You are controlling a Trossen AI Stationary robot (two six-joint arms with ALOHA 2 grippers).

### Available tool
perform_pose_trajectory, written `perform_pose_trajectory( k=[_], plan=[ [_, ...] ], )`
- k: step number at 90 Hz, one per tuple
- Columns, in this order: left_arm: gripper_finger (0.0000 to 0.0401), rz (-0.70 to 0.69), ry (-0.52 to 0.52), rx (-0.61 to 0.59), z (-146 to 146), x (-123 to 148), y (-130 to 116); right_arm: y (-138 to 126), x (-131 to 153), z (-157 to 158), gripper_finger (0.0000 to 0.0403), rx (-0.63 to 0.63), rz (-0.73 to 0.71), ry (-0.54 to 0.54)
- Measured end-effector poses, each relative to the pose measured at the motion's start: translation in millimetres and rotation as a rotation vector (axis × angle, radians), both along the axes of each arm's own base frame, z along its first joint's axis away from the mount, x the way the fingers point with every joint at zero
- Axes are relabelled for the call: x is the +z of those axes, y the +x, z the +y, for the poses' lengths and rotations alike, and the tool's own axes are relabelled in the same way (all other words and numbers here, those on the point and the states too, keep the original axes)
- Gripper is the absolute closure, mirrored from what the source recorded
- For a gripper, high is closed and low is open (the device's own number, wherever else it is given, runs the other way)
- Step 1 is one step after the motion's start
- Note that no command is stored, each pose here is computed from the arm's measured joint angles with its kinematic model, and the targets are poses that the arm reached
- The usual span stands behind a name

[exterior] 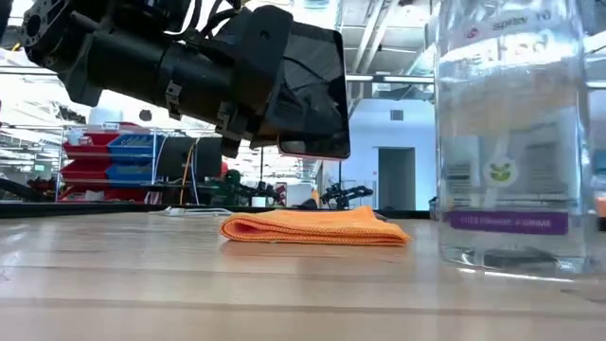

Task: Apply microfiber cloth
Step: Spray the front of the pink cellphone with the spray bottle

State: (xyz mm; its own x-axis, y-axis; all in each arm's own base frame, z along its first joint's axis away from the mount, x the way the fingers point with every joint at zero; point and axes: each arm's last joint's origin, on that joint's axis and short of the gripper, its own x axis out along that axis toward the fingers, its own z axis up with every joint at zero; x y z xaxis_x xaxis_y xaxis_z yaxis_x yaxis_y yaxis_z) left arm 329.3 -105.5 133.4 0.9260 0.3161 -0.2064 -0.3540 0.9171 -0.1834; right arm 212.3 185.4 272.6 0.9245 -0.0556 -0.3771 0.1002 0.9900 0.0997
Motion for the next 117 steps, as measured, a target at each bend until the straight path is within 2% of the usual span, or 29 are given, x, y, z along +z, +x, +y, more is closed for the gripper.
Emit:
perform_pose_trajectory(
  k=[8,22,41,51,66,94,117],
  plan=[
    [0.039,0.002,0.006,-0.001,0,0,0,0,-1,1,0.0138,0.071,0.023,-0.055],
    [0.039,0.002,0.006,-0.001,0,0,0,-6,4,-1,0.0134,0.214,0.058,-0.139],
    [0.039,0.003,0.006,-0.004,0,0,0,-18,22,-30,0.0132,0.345,0.106,-0.241],
    [0.039,0.002,0.005,-0.005,0,0,0,-11,23,-41,0.0132,0.42,0.124,-0.264],
    [0.039,0.003,0.005,-0.007,0,0,0,15,10,-52,0.0131,0.54,0.163,-0.267],
    [0.039,0.004,0.001,-0.023,-1,0,0,29,8,-67,0.0123,0.557,0.143,-0.319],
    [0.039,0.002,-0.001,-0.023,-1,0,0,35,4,-71,0.0039,0.553,0.154,-0.356]
  ],
)
